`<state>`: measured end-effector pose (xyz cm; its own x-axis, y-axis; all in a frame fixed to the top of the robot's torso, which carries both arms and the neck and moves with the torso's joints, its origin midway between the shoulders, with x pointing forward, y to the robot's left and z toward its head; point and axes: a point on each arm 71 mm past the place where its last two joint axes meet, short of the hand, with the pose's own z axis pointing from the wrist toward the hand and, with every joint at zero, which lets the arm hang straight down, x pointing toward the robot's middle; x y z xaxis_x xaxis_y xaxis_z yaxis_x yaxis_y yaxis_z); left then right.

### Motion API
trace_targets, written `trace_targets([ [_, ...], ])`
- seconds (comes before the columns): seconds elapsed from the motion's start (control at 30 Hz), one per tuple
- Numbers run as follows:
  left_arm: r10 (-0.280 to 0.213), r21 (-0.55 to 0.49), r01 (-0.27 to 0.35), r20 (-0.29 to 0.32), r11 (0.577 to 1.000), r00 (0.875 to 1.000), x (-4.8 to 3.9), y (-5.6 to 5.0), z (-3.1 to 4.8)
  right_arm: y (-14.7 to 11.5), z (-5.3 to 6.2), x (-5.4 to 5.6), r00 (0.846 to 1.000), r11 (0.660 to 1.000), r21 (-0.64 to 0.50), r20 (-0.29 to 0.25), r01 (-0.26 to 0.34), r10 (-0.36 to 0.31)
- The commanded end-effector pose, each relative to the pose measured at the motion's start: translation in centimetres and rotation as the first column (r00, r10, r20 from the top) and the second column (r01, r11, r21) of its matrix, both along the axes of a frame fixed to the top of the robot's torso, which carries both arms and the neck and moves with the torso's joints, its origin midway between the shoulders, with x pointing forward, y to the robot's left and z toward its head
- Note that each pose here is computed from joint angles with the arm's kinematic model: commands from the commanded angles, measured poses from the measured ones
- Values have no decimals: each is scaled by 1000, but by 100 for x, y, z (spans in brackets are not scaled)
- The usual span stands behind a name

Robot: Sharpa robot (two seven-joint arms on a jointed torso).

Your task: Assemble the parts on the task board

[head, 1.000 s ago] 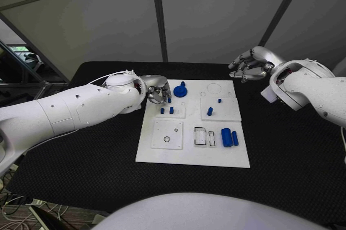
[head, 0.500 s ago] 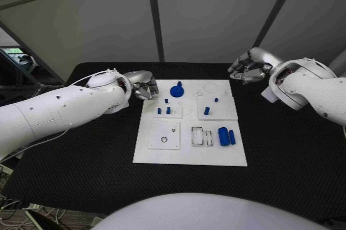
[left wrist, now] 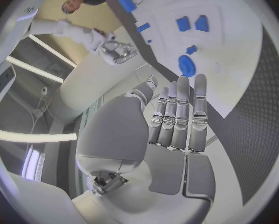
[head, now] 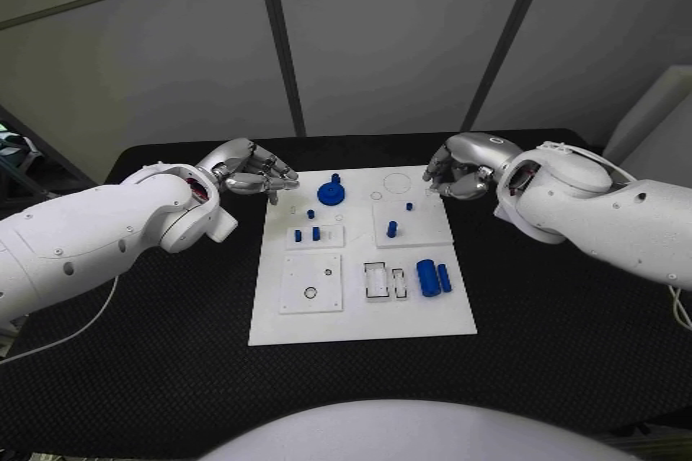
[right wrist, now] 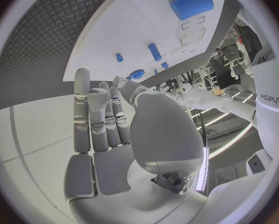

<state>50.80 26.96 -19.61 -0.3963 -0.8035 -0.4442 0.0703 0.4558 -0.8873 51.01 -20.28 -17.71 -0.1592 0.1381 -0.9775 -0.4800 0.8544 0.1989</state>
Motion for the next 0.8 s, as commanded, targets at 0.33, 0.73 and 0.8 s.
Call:
trace_targets([
  [0.33,-28,-498,-4,-57,867,998,-150,-178,159,189,-296,-127,997,989,-138,60,-44,53],
  [0.73,-32,-517,4,-45,856,998,-215,-225,183,338,-398,-145,995,990,-133,88,-40,52],
  [0.8,-29,-516,2,-45,857,999,-217,-212,185,333,-393,-137,994,991,-131,103,-27,40],
])
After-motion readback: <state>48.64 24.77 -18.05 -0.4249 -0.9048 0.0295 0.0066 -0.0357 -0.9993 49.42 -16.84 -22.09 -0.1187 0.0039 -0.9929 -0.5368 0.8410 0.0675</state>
